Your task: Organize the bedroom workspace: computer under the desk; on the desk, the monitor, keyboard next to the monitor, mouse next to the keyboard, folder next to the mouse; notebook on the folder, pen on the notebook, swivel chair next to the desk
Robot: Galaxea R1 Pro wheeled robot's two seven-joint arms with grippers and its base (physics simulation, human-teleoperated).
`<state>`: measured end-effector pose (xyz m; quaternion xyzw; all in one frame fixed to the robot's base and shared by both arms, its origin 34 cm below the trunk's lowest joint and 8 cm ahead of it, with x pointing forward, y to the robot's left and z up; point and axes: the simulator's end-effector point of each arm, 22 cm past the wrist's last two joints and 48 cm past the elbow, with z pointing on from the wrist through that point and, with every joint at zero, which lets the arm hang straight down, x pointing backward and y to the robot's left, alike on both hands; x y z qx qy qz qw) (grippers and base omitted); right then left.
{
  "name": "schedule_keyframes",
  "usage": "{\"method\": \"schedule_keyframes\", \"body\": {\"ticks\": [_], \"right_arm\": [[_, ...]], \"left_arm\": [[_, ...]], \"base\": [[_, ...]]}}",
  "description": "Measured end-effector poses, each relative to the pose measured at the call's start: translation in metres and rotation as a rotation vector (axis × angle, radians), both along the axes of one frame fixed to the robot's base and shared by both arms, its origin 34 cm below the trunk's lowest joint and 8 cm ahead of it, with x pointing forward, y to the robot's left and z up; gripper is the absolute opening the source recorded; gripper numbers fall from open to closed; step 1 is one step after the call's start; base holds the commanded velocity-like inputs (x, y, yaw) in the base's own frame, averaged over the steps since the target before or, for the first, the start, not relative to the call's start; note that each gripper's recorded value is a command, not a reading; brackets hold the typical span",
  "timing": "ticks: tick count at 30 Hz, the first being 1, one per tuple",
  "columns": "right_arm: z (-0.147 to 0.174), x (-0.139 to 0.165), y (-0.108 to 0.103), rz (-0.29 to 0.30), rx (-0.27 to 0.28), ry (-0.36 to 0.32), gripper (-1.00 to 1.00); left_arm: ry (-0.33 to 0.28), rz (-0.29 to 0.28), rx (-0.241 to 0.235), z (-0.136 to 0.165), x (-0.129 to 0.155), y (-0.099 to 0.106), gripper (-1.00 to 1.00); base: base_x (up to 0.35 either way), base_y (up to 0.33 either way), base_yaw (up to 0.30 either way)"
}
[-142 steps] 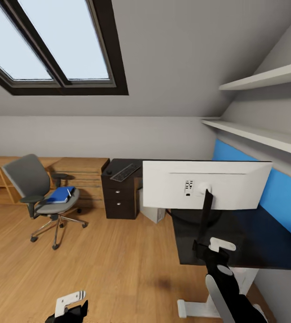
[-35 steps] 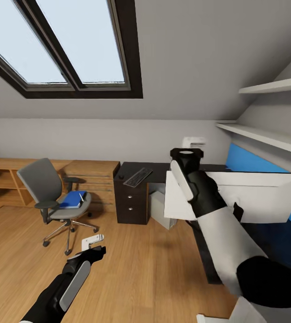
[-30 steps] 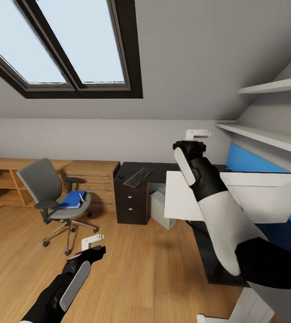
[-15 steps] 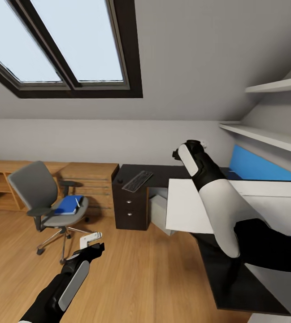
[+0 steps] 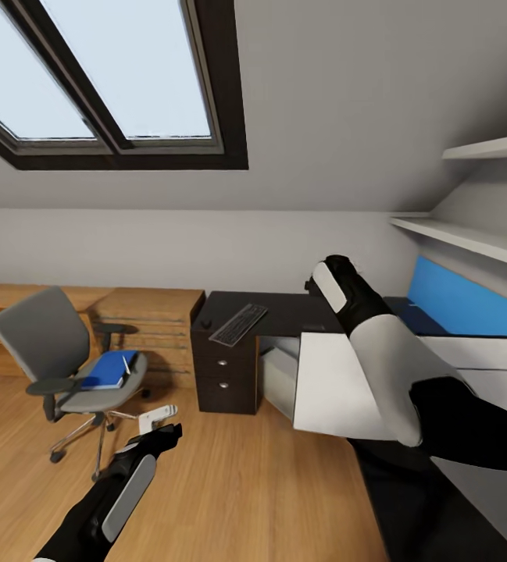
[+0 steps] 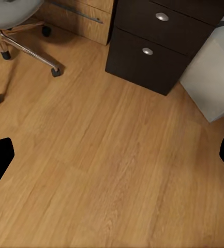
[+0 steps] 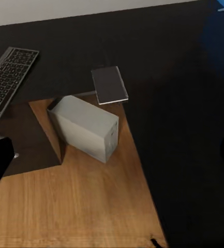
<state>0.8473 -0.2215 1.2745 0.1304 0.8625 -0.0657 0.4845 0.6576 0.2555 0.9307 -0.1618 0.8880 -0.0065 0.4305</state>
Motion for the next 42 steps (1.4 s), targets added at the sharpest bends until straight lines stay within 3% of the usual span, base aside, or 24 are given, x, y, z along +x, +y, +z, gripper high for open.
{"method": "schedule_keyframes", "body": {"ticks": [7, 8, 13, 14, 30, 42], "right_arm": [[-0.027, -0.006, 0.000, 0.007, -0.014, 0.086, 1.00], [-0.047, -0.009, -0.005, 0.001, -0.012, 0.156, 1.00], [-0.071, -0.015, -0.022, -0.025, 0.038, 0.223, 1.00], [-0.088, -0.019, -0.030, -0.037, 0.043, 0.263, 1.00], [-0.127, -0.036, -0.035, -0.048, 0.037, 0.365, 1.00], [-0.128, -0.037, -0.033, -0.046, 0.039, 0.366, 1.00]], "left_arm": [[0.003, 0.000, 0.001, -0.001, 0.000, 0.000, 1.00], [0.004, -0.001, 0.003, -0.002, 0.000, 0.000, 1.00], [0.005, -0.007, 0.001, -0.001, -0.001, -0.001, 1.00], [0.008, -0.008, -0.002, -0.003, 0.000, -0.003, 1.00], [0.007, -0.008, 0.003, -0.002, -0.001, -0.002, 1.00], [0.008, -0.007, 0.005, -0.002, -0.001, -0.001, 1.00]], "base": [[0.073, 0.000, 0.000], [0.014, 0.000, 0.000], [0.203, 0.000, 0.000], [0.034, 0.000, 0.000], [0.005, 0.000, 0.000], [0.000, 0.000, 0.000]]}}
